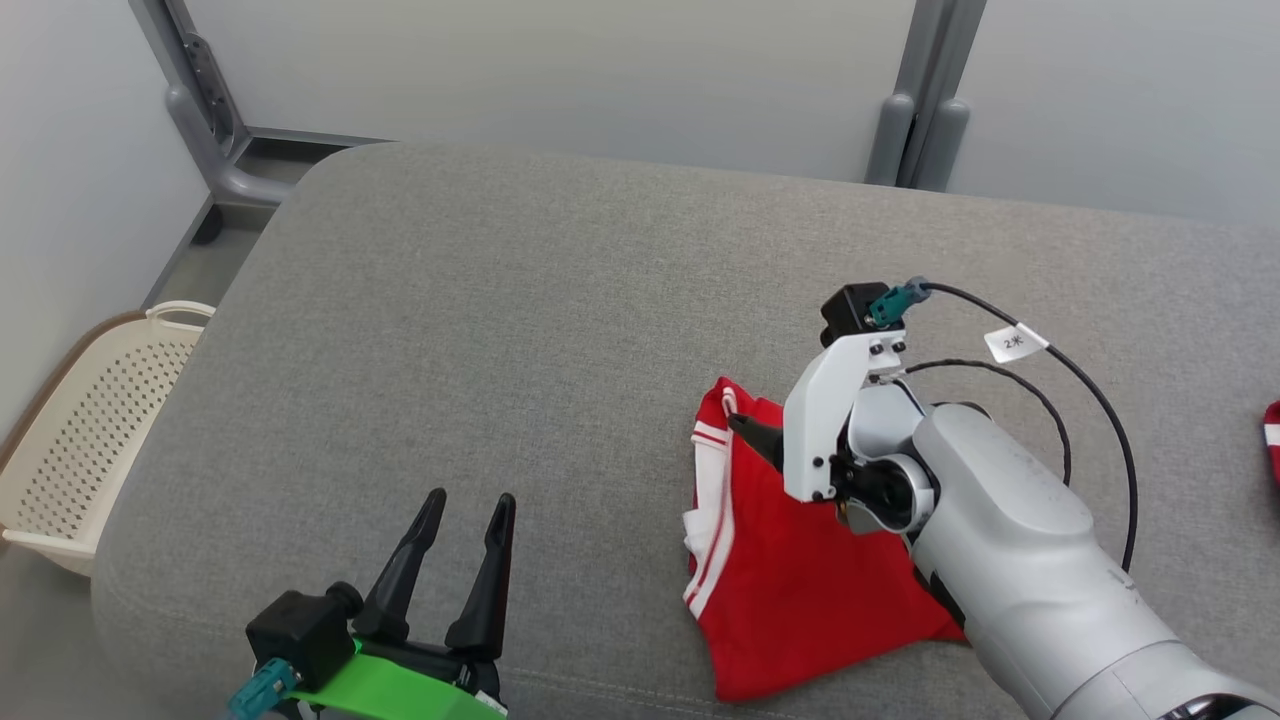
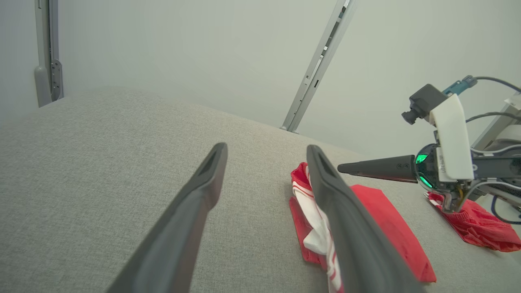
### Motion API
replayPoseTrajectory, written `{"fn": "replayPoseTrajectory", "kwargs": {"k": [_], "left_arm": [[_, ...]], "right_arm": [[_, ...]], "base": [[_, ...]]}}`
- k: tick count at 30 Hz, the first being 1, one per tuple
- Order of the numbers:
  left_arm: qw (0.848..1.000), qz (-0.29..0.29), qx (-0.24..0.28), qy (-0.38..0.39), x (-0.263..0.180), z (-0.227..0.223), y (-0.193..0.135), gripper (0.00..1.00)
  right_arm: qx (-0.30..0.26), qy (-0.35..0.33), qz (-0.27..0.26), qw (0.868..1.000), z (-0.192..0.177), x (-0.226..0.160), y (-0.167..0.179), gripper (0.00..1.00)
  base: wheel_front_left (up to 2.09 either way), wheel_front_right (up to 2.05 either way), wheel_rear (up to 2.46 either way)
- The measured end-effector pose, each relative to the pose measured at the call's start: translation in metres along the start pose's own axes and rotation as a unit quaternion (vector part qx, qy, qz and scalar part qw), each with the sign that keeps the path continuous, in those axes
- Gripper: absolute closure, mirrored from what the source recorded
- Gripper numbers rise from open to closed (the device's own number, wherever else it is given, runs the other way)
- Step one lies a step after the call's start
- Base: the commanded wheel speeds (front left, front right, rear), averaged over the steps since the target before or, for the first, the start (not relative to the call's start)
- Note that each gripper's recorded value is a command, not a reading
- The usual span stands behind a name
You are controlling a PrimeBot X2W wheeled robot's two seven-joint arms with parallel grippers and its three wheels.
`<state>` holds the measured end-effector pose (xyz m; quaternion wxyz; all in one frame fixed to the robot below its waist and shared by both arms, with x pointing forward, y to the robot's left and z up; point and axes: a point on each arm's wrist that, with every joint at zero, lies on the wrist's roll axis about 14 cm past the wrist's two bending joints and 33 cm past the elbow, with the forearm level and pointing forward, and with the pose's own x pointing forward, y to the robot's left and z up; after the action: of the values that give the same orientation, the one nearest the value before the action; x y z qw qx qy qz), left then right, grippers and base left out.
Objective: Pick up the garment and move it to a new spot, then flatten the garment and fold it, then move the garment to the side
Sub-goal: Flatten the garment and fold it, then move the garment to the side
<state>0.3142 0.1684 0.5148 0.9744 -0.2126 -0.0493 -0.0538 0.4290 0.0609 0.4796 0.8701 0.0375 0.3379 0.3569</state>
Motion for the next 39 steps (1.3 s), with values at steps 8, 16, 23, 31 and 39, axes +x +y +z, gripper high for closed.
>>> {"fn": "replayPoseTrajectory", "kwargs": {"k": [8, 16, 23, 31, 39], "left_arm": [[1.000, -0.011, -0.002, 0.001, 0.002, -0.001, -0.006, 0.00], [0.999, -0.039, -0.008, 0.012, 0.006, -0.009, -0.023, 0.00], [0.998, -0.057, -0.006, 0.023, 0.014, -0.016, -0.032, 0.00], [0.997, -0.066, 0.008, 0.042, 0.023, -0.024, -0.031, 0.00], [0.997, -0.060, 0.020, 0.049, 0.030, -0.023, -0.024, 0.00]], "right_arm": [[-0.010, -0.061, -0.014, 0.998, 0.036, -0.013, -0.006, 0.00], [-0.004, -0.094, -0.065, 0.993, 0.038, -0.045, -0.054, 0.00], [0.010, -0.076, -0.099, 0.992, 0.000, -0.076, -0.097, 0.00], [0.037, -0.042, -0.125, 0.991, -0.042, -0.088, -0.132, 0.00], [0.071, -0.018, -0.127, 0.989, -0.062, -0.071, -0.146, 0.00]], "base": [[0.00, 0.00, 0.00], [0.00, 0.00, 0.00], [0.00, 0.00, 0.00], [0.00, 0.00, 0.00], [0.00, 0.00, 0.00]]}}
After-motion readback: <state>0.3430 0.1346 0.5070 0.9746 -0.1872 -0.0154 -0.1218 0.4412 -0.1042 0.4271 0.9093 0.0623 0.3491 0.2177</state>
